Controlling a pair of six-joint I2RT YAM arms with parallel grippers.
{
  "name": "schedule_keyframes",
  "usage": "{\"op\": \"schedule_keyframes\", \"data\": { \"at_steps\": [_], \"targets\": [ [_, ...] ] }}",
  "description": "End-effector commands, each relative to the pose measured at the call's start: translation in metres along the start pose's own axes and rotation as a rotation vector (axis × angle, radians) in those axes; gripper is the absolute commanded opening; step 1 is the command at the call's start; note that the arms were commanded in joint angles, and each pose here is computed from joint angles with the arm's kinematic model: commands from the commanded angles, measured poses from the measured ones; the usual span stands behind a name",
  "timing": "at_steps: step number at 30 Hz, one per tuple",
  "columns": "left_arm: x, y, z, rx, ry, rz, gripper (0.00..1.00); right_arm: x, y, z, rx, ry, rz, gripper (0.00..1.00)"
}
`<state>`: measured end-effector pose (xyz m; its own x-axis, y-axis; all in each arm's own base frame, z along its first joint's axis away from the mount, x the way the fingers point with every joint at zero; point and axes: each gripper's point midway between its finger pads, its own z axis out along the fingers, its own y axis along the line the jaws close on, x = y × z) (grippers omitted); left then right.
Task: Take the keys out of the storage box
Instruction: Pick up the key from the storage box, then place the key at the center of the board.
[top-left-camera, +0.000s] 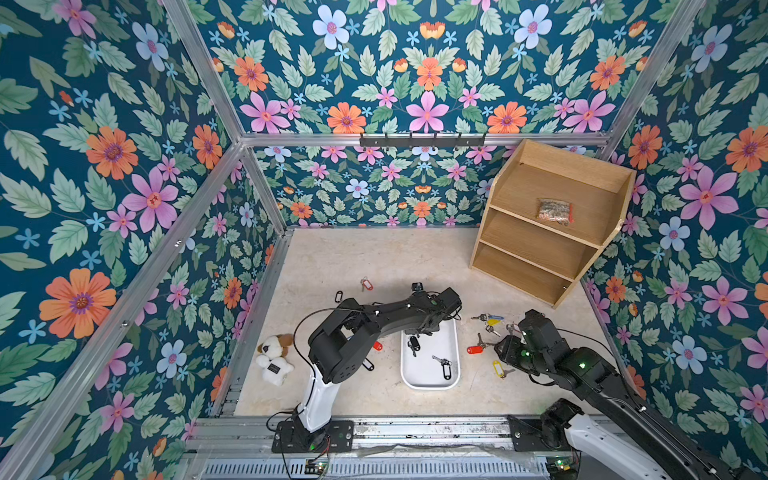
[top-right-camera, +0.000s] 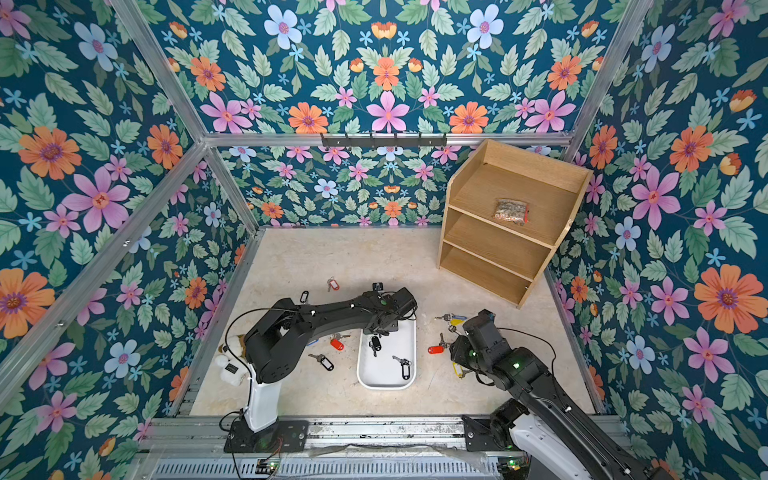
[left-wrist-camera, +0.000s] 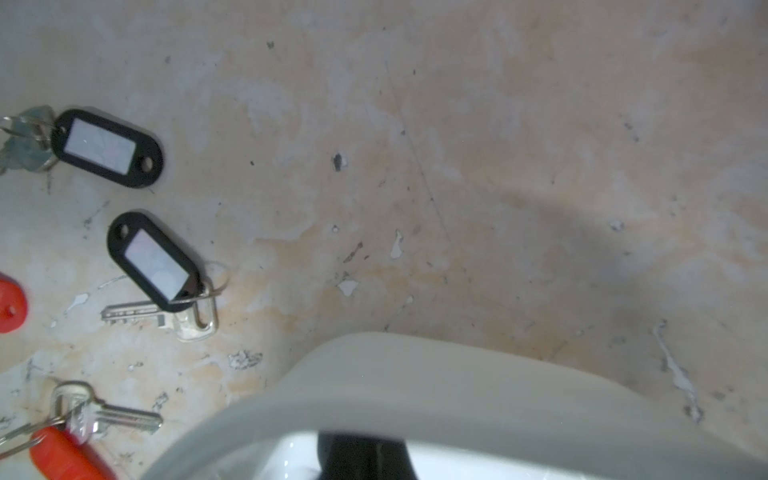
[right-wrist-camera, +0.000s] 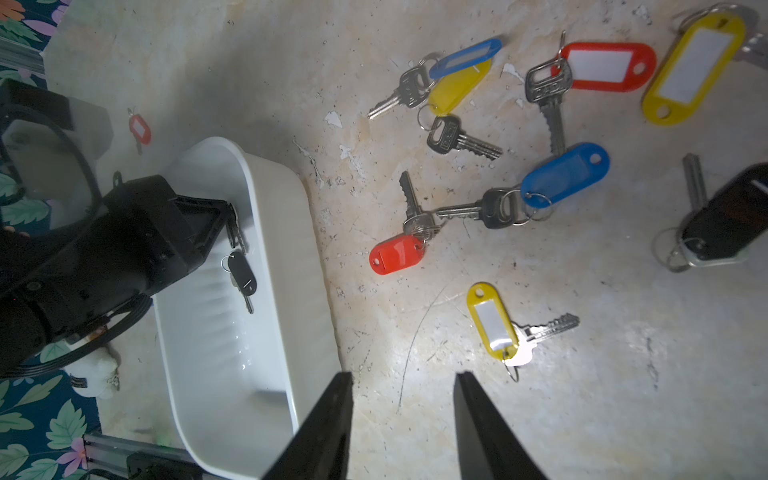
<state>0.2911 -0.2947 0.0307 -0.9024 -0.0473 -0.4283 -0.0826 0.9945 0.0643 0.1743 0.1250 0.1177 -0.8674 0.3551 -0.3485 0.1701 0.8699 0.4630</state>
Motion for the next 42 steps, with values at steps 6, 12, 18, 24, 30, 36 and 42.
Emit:
{"op": "schedule_keyframes", "data": {
  "at_steps": [6, 12, 18, 24, 30, 36, 42],
  "targets": [
    [-0.003, -0.007, -0.029, 0.031, -0.032, 0.056, 0.0, 0.0, 0.0, -0.002, 0.002, 0.0, 0.003, 0.43],
    [-0.021, -0.019, -0.082, 0.078, -0.11, 0.085, 0.0, 0.0, -0.001, -0.005, 0.005, -0.004, 0.006, 0.42],
    [-0.05, -0.003, -0.131, 0.116, -0.187, 0.065, 0.0, 0.0, -0.001, -0.004, 0.004, -0.002, 0.011, 0.42],
    [-0.096, 0.048, -0.11, 0.069, -0.165, 0.03, 0.0, 0.0, 0.0, -0.003, 0.005, 0.002, 0.012, 0.42],
    [-0.131, 0.079, -0.038, 0.06, -0.043, 0.023, 0.0, -0.001, 0.001, -0.006, 0.002, 0.001, 0.024, 0.42],
    [-0.151, 0.066, 0.028, 0.086, 0.018, 0.049, 0.0, 0.001, 0.003, -0.009, -0.011, 0.011, 0.035, 0.41],
    [-0.152, 0.057, 0.059, 0.066, 0.091, 0.088, 0.0, 0.002, 0.003, -0.014, -0.012, 0.016, 0.034, 0.42]
  ]
}}
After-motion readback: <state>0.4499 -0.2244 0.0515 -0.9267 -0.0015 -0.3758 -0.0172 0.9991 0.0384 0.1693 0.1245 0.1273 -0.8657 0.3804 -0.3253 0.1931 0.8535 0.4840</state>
